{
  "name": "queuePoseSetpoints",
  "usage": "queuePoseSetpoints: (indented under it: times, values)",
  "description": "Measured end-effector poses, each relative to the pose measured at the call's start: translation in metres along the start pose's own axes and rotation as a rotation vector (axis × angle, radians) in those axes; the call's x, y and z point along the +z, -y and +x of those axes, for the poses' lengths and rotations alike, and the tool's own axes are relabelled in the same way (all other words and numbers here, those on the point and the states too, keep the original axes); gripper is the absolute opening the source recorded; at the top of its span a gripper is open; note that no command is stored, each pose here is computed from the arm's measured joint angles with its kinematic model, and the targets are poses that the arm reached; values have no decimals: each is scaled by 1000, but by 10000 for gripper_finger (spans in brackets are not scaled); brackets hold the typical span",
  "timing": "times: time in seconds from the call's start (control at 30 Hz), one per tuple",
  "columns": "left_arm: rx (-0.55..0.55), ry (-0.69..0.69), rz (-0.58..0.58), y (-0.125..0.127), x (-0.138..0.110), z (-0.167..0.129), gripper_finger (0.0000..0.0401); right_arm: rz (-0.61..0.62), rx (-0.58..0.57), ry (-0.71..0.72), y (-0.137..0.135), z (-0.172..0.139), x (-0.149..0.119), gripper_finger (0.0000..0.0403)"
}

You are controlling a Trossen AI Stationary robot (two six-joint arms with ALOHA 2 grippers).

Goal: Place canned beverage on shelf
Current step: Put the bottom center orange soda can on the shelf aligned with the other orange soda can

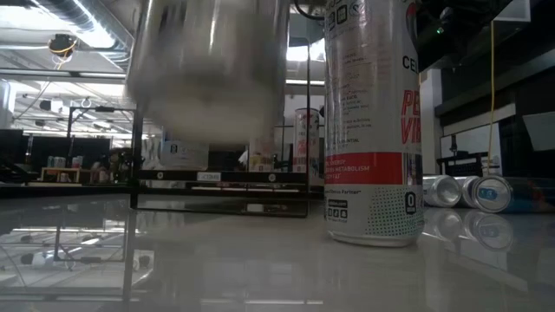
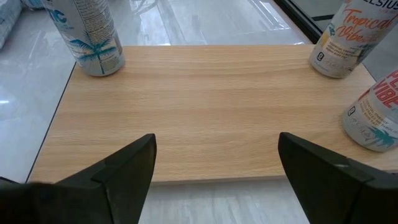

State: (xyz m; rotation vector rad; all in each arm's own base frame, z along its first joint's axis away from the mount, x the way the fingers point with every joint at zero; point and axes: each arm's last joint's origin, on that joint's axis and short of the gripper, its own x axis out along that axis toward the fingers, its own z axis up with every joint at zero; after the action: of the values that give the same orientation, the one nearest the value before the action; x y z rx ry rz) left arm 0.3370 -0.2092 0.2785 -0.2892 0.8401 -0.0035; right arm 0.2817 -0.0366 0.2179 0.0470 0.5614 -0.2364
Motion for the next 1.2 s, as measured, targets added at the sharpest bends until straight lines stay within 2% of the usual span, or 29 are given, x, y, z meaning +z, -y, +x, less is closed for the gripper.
queuePoseSetpoints:
  times: [0.2, 0.4, 0.57, 0.73, 1.0, 1.2]
  values:
    - [-58, 110, 17, -14, 25, -50, 235, 0, 0, 0, 0, 0, 0, 333]
    - [-77, 253, 55, -41, 51, -106, 235, 0, -1, -1, 0, 0, 0, 333]
    - [-33, 372, 119, -75, 68, -147, 236, 0, -1, -1, 0, 0, 0, 333]
    - [67, 442, 153, -114, 78, -180, 236, 0, -1, -1, 0, 0, 0, 333]
    - [177, 432, 173, -183, 94, -197, 236, 0, -1, -1, 0, 0, 0, 333]
    - [229, 349, 172, -239, 103, -189, 236, 0, -1, -1, 0, 0, 0, 333]
